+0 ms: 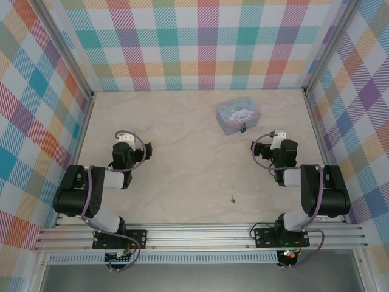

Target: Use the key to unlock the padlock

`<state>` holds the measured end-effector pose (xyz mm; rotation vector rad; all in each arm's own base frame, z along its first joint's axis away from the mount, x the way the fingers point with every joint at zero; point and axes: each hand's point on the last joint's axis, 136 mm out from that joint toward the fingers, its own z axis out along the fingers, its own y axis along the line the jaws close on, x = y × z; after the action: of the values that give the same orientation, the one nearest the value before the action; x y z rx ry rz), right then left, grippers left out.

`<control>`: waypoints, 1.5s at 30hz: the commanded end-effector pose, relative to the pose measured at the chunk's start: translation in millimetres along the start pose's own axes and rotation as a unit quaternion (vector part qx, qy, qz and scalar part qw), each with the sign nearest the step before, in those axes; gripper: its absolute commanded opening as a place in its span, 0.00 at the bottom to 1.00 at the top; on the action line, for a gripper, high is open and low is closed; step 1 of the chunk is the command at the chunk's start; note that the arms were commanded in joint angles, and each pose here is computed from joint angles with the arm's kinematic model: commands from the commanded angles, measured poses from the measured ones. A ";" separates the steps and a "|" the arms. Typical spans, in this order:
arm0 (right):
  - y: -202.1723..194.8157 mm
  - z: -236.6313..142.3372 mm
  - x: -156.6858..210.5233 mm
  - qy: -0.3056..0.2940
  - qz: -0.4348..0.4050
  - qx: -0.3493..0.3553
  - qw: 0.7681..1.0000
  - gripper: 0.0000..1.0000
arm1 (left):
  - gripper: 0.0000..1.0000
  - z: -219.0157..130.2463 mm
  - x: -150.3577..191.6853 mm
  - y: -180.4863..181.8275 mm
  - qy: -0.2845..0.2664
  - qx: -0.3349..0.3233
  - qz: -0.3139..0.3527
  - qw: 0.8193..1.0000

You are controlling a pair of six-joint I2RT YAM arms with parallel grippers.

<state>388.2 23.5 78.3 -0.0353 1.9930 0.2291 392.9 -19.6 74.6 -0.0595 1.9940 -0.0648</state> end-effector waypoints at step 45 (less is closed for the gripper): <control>41.8 -52.8 -42.6 0.097 0.136 -0.070 0.984 1.00 | 1.00 -37.3 -66.2 -46.1 0.092 0.084 -0.258 0.958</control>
<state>362.2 34.3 150.1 0.0963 2.0833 0.3915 399.5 -35.1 176.1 -0.3508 1.9852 -0.3698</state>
